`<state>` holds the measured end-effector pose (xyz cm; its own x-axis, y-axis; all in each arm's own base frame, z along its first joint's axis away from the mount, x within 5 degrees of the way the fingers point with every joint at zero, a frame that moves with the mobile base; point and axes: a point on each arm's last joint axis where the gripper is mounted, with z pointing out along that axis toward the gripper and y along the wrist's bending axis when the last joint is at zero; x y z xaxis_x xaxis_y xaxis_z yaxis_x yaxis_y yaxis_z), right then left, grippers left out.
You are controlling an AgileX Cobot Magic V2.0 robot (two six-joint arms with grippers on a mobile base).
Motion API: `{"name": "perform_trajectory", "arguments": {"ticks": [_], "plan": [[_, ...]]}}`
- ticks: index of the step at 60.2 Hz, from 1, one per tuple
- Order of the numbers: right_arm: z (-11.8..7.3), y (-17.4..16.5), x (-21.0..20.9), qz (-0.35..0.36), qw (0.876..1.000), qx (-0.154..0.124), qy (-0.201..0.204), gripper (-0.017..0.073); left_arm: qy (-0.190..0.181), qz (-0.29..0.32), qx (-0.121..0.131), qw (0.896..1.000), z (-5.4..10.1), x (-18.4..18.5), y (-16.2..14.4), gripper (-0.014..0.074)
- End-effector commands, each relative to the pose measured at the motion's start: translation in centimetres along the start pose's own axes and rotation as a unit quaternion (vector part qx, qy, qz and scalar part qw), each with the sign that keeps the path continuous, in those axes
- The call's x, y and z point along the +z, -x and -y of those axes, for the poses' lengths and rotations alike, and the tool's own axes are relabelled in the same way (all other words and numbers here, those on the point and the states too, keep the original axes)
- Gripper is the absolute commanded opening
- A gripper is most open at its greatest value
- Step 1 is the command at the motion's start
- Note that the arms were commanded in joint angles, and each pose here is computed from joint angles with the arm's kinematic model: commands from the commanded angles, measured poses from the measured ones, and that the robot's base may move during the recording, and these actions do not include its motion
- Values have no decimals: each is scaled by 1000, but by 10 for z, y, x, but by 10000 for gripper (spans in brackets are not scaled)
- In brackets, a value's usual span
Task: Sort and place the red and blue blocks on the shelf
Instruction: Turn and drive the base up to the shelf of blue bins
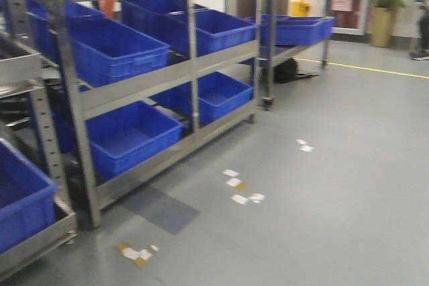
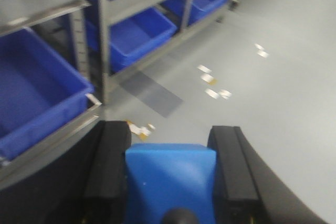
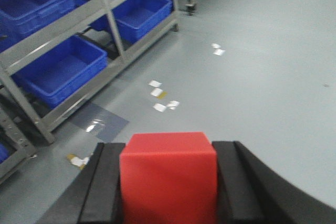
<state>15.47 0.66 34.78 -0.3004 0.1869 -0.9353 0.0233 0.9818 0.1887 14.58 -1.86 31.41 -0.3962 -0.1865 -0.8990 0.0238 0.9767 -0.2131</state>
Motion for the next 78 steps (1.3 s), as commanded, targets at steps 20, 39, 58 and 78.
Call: {"name": "perform_trajectory", "arguments": {"ticks": [20, 39, 58, 78], "plan": [[-3, 18, -6, 61, 998, -7, 11, 62, -18, 58, -3, 998, 5, -5, 18, 127], [-3, 18, -6, 60, 998, -7, 11, 62, -18, 58, -3, 998, 5, -5, 18, 127], [-3, 18, -6, 60, 998, -7, 11, 62, -18, 58, -3, 998, 5, -5, 18, 127], [-3, 18, -6, 60, 998, -7, 11, 62, -18, 58, -3, 998, 5, -5, 18, 127]]}}
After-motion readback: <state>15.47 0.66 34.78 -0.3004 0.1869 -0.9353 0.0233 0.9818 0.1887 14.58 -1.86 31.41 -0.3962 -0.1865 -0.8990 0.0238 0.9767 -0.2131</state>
